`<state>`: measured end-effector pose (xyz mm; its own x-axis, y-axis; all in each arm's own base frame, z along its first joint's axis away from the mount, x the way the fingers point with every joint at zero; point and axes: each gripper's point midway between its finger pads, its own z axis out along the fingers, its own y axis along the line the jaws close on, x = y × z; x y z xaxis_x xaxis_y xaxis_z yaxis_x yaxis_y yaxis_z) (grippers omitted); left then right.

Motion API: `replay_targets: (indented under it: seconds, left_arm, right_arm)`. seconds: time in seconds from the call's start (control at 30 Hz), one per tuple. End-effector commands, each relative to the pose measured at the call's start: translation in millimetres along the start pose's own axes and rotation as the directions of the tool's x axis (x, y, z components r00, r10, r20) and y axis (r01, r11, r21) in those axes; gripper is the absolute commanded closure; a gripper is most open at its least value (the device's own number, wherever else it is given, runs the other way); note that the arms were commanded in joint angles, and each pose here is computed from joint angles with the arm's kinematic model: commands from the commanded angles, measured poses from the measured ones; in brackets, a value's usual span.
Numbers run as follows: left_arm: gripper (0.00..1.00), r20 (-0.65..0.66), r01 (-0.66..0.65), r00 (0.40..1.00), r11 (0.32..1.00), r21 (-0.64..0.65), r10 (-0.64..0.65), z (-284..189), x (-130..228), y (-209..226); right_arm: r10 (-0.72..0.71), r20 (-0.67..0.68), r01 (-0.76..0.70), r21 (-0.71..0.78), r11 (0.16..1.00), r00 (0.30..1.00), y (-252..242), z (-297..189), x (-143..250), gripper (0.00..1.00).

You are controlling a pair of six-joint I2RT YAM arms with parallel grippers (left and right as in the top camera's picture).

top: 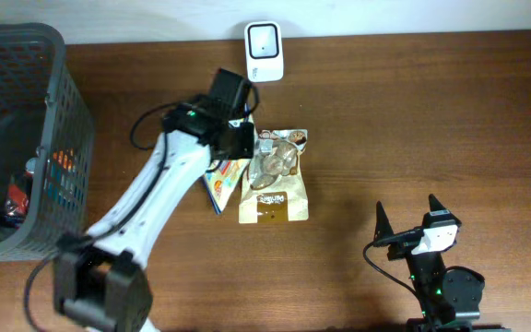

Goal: Scan the item barcode
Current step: 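Carry the yellow-blue package out and drop it beside the brown bag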

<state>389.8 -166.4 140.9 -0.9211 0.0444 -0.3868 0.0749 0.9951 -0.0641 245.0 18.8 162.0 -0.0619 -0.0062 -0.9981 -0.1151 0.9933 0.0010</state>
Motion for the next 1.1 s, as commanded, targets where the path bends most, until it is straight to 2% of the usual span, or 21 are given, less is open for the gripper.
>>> replay_targets:
  seconds: [0.0, 0.2, 0.37, 0.47, 0.57, 0.6, 0.63, 0.8, 0.9, 1.03, 1.07]
  left_arm:
    - [1.0, -0.015, -0.036, 0.999, 0.99, -0.138, 0.034, 27.3, 0.3, 16.0]
    - [1.0, -0.188, -0.049, 0.98, 0.996, 0.079, 0.064, 71.8, 36.5, -33.9]
    - [1.0, -0.199, -0.074, 0.974, 0.985, 0.159, 0.105, 70.5, 45.5, -61.7]
    - [0.87, -0.205, -0.093, 0.968, 0.964, 0.25, 0.147, 65.3, 54.4, -90.1]
    - [0.55, -0.187, -0.118, 0.966, 0.947, 0.3, 0.179, 61.9, 57.9, -110.1]
    - [0.48, -0.178, -0.122, 0.967, 0.945, 0.305, 0.183, 60.8, 56.6, -112.6]
    - [0.46, -0.17, -0.124, 0.968, 0.943, 0.308, 0.183, 59.3, 54.5, -113.9]
    - [0.41, -0.075, -0.125, 0.985, 0.935, 0.333, 0.159, 22.0, 15.5, -116.7]
    - [0.34, 0.043, -0.176, 0.984, 0.921, 0.349, 0.172, -38.0, -24.7, -108.9]
    - [0.3, 0.187, -0.135, 0.979, 0.937, 0.321, 0.077, -118.9, -70.6, -71.3]
    - [0.25, 0.225, -0.116, 0.973, 0.947, 0.3, 0.048, -137.3, -80.2, -56.1]
  right_arm:
    - [0.0, -0.005, 0.0, 0.005, 1.0, 1.0, -0.8, 0.3, 3.5, 0.02]
    - [0.001, -0.005, -0.001, 0.005, 1.0, 1.0, -0.8, 0.3, 3.5, 0.02]
    - [0.0, -0.005, 0.0, 0.005, 1.0, 1.0, -0.8, 0.3, 3.5, 0.02]
    - [0.0, -0.005, 0.0, 0.005, 1.0, 1.0, -0.8, 0.3, 3.5, 0.02]
    - [0.0, -0.005, 0.0, 0.005, 1.0, 1.0, -0.8, 0.3, 3.5, 0.02]
    - [0.0, -0.005, 0.0, 0.005, 1.0, 1.0, -0.8, 0.3, 3.5, 0.02]
    - [0.0, -0.005, 0.0, 0.005, 1.0, 1.0, -0.8, 0.3, 3.5, 0.02]
    - [0.001, -0.005, -0.001, 0.005, 1.0, 1.0, -0.8, 0.3, 3.5, 0.02]
    - [0.0, -0.005, 0.0, 0.005, 1.0, 1.0, -0.8, 0.3, 3.5, 0.02]
    - [0.0, -0.005, 0.0, 0.005, 1.0, 1.0, -0.8, 0.3, 3.5, 0.02]
    - [0.001, -0.005, -0.001, 0.005, 1.0, 1.0, -0.8, 0.3, 3.5, 0.02]
